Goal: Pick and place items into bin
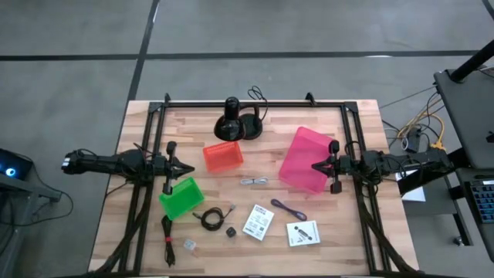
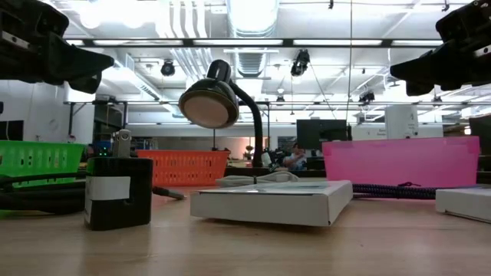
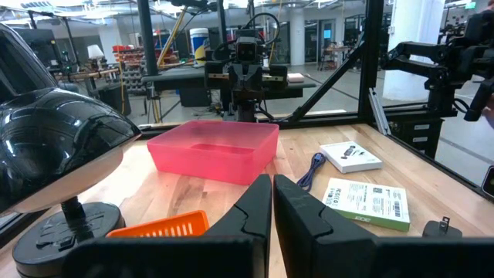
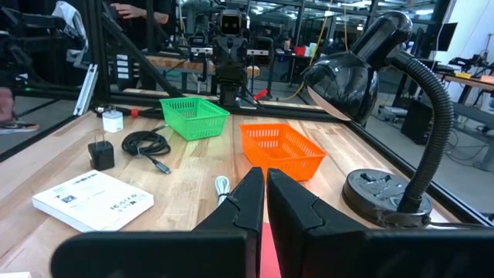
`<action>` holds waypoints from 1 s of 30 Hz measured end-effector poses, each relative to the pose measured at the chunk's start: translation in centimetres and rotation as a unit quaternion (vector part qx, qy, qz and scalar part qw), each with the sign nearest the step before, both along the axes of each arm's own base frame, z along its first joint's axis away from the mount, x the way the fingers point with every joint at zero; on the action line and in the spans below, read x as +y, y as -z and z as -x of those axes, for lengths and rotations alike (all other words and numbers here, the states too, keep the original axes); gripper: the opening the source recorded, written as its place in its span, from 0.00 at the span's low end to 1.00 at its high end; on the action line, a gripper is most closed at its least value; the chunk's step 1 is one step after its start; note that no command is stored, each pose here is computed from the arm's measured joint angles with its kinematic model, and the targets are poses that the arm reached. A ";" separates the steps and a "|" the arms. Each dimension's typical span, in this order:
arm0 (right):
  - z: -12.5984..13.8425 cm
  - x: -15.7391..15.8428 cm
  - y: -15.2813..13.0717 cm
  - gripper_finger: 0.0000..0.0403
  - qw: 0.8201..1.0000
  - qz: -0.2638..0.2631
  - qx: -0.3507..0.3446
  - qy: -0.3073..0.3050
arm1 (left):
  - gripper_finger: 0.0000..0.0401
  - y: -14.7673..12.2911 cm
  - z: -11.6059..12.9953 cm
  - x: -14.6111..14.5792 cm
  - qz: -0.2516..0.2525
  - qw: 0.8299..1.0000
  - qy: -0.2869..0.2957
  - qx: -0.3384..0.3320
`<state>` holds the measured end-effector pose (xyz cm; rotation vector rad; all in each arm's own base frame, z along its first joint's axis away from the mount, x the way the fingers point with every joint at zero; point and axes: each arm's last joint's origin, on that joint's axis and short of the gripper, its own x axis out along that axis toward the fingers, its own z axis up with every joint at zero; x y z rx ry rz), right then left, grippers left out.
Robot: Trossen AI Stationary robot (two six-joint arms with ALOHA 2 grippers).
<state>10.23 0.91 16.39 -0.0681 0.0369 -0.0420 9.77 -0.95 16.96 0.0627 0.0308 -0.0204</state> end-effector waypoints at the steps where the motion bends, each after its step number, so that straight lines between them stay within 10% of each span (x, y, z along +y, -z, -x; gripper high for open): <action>1: 0.0 0.0 0.0 0.02 1.000 0.000 0.000 0.000 | 0.00 0.0 0.0 0.0 0.000 1.000 0.000 0.000; 30: 0.1 0.0 -2.2 0.02 0.992 0.068 -0.108 0.007 | 0.00 -1.7 0.1 0.0 0.002 0.996 -0.001 -0.091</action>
